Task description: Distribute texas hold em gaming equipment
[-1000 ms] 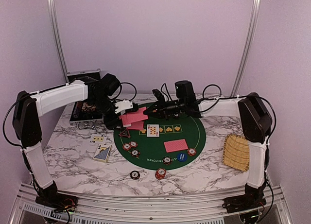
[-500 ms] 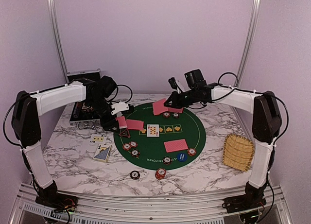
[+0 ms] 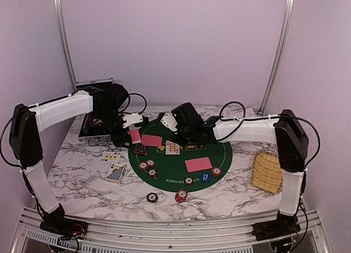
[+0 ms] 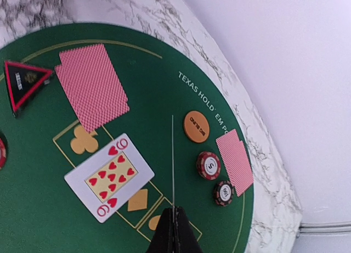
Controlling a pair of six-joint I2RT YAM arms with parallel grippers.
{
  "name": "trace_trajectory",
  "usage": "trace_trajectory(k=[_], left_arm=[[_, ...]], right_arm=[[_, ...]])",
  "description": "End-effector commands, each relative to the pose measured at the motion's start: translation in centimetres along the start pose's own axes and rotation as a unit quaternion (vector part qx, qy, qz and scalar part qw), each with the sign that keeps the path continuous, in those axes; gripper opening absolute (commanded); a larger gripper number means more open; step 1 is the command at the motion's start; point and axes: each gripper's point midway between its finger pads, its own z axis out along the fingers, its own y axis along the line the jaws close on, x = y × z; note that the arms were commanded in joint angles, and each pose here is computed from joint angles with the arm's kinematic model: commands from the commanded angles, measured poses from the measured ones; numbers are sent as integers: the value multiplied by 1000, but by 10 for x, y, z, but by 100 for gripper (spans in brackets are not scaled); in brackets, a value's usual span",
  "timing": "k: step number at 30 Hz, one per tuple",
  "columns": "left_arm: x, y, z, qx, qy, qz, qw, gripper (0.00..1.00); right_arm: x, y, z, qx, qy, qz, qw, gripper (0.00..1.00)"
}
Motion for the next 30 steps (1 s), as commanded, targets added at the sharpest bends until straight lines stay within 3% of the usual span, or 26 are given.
trace_trajectory(k=[1, 8, 25, 28, 30], left_arm=[[3, -9, -16, 6, -8, -5, 1000, 0], [3, -11, -15, 11, -8, -4, 1000, 0], [0, -10, -15, 17, -9, -5, 1000, 0], [-2, -10, -15, 18, -11, -5, 1000, 0], [-3, -10, -16, 19, -13, -4, 1000, 0]], right_arm=[[20, -5, 14, 90, 32, -118, 988, 0], [33, 13, 30, 120, 47, -197, 972, 0], [44, 62, 27, 4, 45, -182, 982, 0], [50, 68, 26, -11, 51, -182, 982, 5], [54, 72, 26, -20, 56, -182, 981, 14]])
